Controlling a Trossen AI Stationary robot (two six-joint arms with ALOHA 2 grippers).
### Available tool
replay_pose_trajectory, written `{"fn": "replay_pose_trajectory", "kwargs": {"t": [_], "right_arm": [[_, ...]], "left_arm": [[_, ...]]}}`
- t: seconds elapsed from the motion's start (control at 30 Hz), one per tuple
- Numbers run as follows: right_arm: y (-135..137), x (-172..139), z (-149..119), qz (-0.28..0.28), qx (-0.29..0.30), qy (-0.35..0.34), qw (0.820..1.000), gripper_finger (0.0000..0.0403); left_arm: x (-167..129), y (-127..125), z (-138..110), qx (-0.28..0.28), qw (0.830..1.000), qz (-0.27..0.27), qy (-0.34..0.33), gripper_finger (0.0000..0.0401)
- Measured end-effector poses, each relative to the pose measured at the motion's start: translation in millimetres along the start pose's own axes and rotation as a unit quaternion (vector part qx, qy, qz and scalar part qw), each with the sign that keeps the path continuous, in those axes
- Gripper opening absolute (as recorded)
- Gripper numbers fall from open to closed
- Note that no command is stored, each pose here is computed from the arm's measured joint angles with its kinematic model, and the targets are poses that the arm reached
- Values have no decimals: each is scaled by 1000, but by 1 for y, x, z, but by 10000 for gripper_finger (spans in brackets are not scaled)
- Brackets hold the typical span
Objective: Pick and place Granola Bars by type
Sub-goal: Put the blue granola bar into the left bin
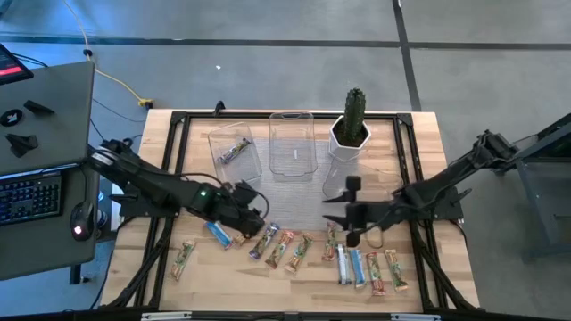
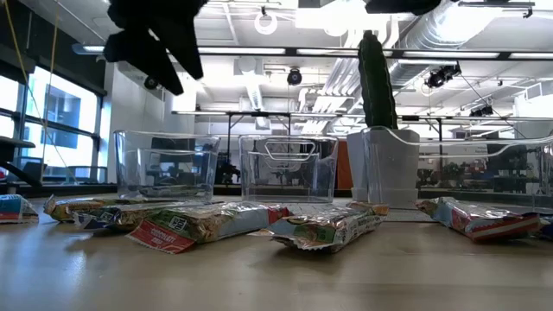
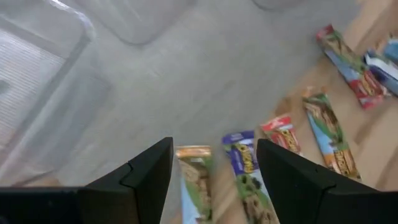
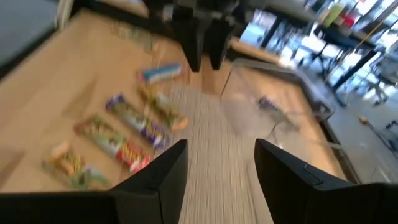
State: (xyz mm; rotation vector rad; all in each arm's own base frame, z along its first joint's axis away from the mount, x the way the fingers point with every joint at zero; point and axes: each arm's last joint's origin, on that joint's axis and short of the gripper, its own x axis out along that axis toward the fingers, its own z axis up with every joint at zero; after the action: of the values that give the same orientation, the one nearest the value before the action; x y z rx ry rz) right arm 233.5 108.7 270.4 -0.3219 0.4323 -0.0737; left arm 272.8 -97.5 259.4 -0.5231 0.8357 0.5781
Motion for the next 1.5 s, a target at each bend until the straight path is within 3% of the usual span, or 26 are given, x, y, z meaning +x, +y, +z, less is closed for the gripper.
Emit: {"fn": "replay_pose_trajectory", "kwargs": {"t": [0.23, 0.5, 0.7, 1.2, 1.5], "right_arm": [[8, 9, 1, 39, 2, 93, 995, 169], [8, 9, 0, 34, 19, 100, 994, 169], [6, 10, 0, 36, 18, 101, 994, 169], [6, 9, -1, 38, 14, 109, 993, 169], [6, 9, -3, 43, 11, 114, 992, 169]], "left_arm": [[32, -9, -17, 51, 995, 18, 79, 227], [65, -28, -30, 47, 992, -22, 114, 227], [90, -30, -44, 34, 988, 0, 148, 227], [103, -38, -50, 1, 986, -25, 167, 226], [117, -35, -63, 20, 981, 11, 193, 223]]}}
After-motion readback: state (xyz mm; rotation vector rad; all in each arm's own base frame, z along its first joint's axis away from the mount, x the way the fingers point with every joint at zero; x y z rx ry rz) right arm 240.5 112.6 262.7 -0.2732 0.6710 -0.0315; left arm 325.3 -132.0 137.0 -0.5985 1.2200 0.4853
